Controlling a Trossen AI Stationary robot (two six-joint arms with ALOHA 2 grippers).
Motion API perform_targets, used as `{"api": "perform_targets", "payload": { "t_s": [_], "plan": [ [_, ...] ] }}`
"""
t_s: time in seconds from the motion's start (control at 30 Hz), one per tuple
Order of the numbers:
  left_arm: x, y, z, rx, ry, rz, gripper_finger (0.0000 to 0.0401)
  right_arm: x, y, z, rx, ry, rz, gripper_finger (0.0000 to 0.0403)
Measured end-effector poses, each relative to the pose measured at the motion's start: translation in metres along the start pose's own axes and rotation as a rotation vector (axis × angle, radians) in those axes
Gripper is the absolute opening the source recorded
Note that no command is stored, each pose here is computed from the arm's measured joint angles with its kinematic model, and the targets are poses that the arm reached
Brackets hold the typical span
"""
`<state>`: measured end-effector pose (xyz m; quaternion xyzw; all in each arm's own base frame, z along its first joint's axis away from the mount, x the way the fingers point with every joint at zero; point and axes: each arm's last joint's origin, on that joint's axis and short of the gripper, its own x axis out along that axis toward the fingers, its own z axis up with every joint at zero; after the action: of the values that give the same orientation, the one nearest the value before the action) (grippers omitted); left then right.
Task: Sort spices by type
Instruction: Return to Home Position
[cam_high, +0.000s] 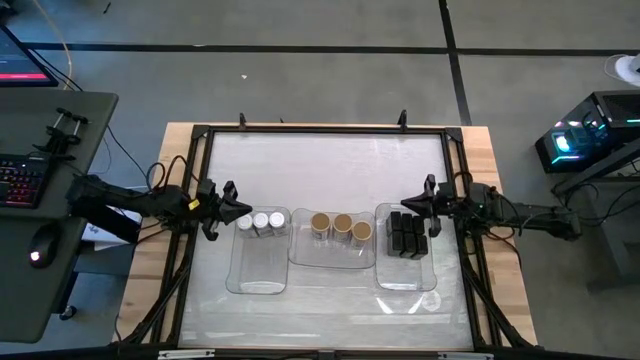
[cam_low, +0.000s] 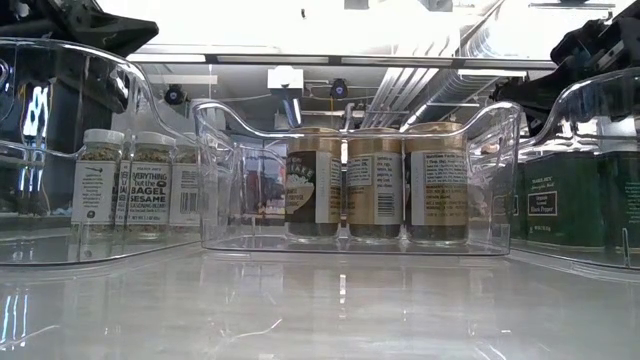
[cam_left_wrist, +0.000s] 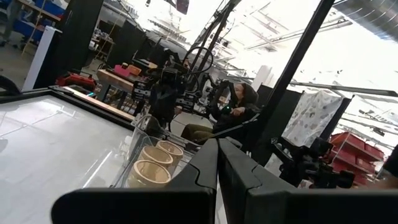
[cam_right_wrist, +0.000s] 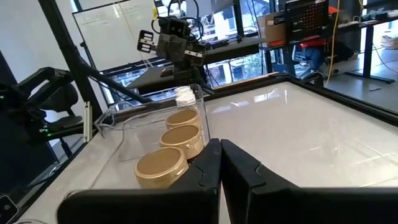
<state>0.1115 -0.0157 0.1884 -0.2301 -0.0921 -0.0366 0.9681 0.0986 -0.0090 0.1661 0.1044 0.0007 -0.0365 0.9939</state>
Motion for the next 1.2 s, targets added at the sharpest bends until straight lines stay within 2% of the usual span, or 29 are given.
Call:
{"api": "perform_targets", "payload": {
  "t_s": [0.87, 1.03, 1.2],
  "plan": [
    [0.0, 0.0, 0.0, 0.001, 0.001, 0.0, 0.0, 0.0, 0.0, 0.0, 0.0, 0.001, 0.0, 0.0],
    [-0.002, 0.003, -0.008, 0.175, 0.094, 0.002, 0.0, 0.0, 0.0, 0.0, 0.0, 0.001, 0.0, 0.0],
    [-0.008, 0.014, -0.006, 0.434, 0.117, 0.053, 0.0, 0.0, 0.0, 0.0, -0.004, 0.001, 0.0, 0.0]
  ]
}}
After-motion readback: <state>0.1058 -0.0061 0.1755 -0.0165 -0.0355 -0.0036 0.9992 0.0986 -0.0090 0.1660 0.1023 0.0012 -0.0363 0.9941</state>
